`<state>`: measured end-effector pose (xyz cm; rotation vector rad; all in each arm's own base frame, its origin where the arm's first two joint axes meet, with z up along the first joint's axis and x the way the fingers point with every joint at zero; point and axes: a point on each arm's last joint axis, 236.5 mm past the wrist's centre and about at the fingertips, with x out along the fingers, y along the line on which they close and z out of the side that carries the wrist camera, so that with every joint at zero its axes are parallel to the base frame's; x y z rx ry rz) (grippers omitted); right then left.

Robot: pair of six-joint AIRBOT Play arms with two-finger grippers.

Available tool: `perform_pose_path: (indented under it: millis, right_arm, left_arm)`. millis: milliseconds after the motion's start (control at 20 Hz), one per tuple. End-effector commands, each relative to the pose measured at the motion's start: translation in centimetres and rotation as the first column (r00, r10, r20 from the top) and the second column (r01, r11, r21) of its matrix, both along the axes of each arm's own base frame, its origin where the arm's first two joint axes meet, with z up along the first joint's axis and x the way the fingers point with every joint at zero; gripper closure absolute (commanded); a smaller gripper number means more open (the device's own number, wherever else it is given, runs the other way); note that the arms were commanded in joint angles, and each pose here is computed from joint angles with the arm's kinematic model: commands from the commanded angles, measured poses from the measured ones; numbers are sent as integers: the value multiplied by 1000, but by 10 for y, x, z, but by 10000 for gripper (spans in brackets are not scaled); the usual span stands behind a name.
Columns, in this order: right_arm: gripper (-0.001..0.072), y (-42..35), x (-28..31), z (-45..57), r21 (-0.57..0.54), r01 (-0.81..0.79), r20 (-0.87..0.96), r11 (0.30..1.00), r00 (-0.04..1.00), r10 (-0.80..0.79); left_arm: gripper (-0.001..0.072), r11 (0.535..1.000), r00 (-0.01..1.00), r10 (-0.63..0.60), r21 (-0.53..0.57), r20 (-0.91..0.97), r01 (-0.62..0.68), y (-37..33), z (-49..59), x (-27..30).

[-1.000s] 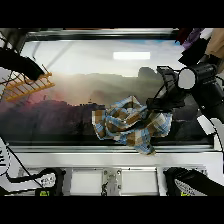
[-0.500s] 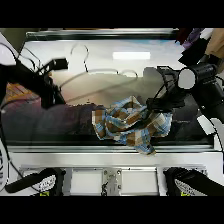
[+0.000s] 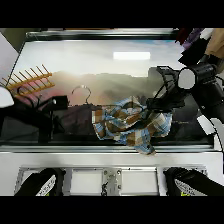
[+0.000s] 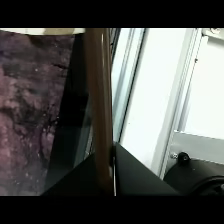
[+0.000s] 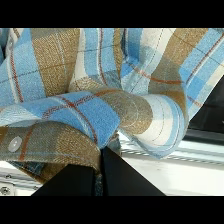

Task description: Fold the clothes and pants, and hang the long-sleeved shirts on hangers.

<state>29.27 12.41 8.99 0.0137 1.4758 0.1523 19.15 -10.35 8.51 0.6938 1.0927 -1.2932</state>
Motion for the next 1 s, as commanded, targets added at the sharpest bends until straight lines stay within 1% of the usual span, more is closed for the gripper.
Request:
perform_pose_path:
  millis: [0,100,200,350,400,700,900,950]
  right_arm:
    - [691,0,0,0,0,0,-1,1000,1000,0]
    - [691,0,0,0,0,0,-1,1000,1000,0]
    - [690,0,0,0,0,1,-1,1000,1000,-1]
    - [690,0,0,0,0,0,-1,1000,1000,0]
    - [690,0,0,0,-1,1,-1,1000,1000,-1]
    - [690,0,0,0,0,1,-1,1000,1000,-1]
    - [690,0,0,0,0,1,-1,1000,1000,-1]
    - [691,0,0,0,0,1,-1,1000,1000,-1]
  left_arm:
    - [698,1000,999,2,-6,52,-1,0,-12,-18]
    - [698,999,998,47,-5,31,-46,0,-21,-22]
    - [698,998,998,64,-4,-14,-64,-1,-30,-22]
    - [698,995,996,75,-58,-40,-77,-15,-34,-6]
    - [698,994,996,67,-77,-55,-71,-21,-34,-3]
    - [698,996,989,-66,-63,-135,58,-53,-59,-6]
    - [699,998,993,-6,-61,-117,-1,-64,-73,15]
    - [698,997,992,0,-79,-128,-10,-69,-74,16]
